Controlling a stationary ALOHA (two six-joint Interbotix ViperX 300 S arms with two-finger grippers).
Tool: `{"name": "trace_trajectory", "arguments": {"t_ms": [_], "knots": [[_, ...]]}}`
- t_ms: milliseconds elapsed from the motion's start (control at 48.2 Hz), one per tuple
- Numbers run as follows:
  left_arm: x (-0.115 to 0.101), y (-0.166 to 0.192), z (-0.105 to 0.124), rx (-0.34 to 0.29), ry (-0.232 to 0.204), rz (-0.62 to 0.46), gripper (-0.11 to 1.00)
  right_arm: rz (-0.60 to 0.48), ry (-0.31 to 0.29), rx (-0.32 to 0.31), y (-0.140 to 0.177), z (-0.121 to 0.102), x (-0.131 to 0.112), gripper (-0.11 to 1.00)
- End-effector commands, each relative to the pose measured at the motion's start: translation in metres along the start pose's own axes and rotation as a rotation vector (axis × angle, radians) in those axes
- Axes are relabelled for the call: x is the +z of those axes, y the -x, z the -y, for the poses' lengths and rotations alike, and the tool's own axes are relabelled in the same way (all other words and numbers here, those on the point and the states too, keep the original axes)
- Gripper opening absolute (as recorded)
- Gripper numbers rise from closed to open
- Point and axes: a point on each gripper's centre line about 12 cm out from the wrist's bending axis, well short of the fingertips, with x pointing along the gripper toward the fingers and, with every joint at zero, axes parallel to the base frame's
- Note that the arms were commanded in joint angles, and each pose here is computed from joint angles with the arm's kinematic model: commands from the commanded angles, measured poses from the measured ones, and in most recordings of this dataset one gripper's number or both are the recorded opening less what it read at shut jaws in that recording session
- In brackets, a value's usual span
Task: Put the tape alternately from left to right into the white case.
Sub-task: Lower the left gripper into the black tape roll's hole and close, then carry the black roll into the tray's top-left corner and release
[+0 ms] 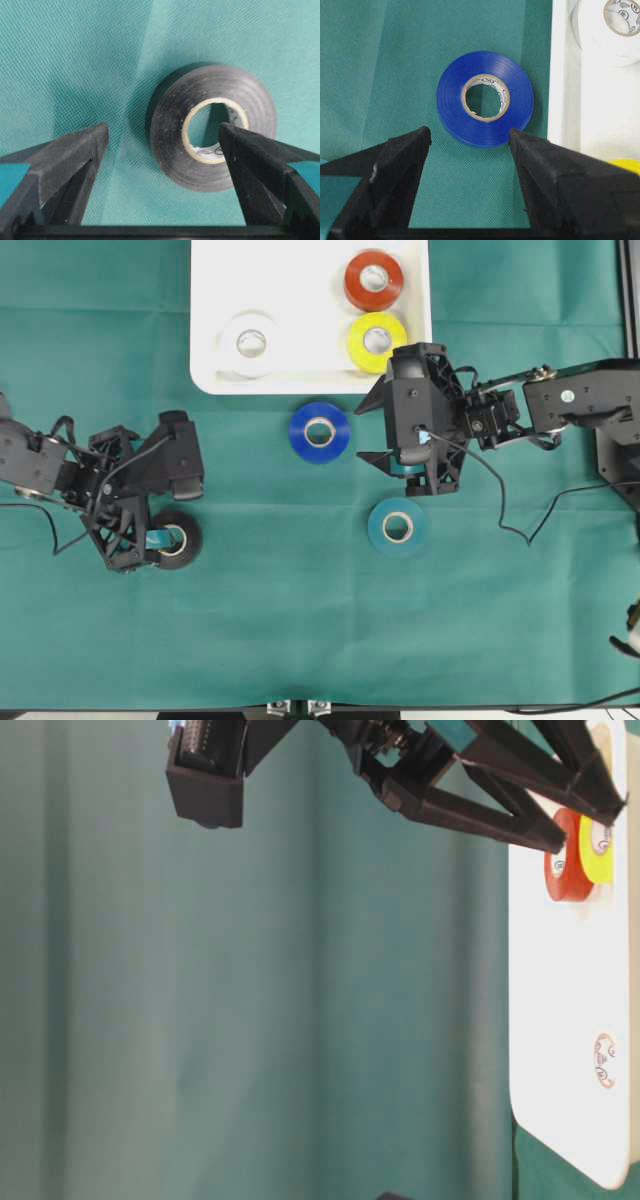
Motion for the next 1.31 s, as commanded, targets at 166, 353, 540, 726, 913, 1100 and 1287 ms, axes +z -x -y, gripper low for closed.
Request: {"name": "trace_trajectory", "arguments": {"t_ms": [166, 353, 540, 726, 913, 1100, 1287], "knots": [[0.008, -0.004, 0.007, 0.009, -0.010, -0.018, 0.61, 0.025, 0.004, 0.007, 0.003, -0.002, 0.007, 0.71], [0.005, -0.008, 0.005, 0.034, -0.009, -0.060, 0.61, 0.025, 0.005, 0.008, 0.003, -0.002, 0.007, 0.71], [0.007, -0.007, 0.007, 0.033, -0.010, -0.059, 0.55, 0.024, 0.004, 0.007, 0.003, -0.002, 0.006, 0.71], [0.010, -0.004, 0.008, 0.026, -0.007, -0.047, 0.11, 0.024, 0.004, 0.007, 0.003, -0.002, 0.006, 0.71], [0.011, -0.001, 0.010, 0.018, -0.009, -0.038, -0.04, 0.021, 0.003, 0.005, 0.003, -0.001, 0.006, 0.71], [0.012, 0.003, 0.013, 0.008, -0.015, -0.026, -0.04, 0.021, 0.005, 0.007, 0.003, -0.002, 0.005, 0.71], [0.027, 0.023, 0.023, -0.035, -0.018, 0.041, -0.04, 0.022, 0.004, 0.005, 0.003, -0.001, 0.006, 0.71]]}}
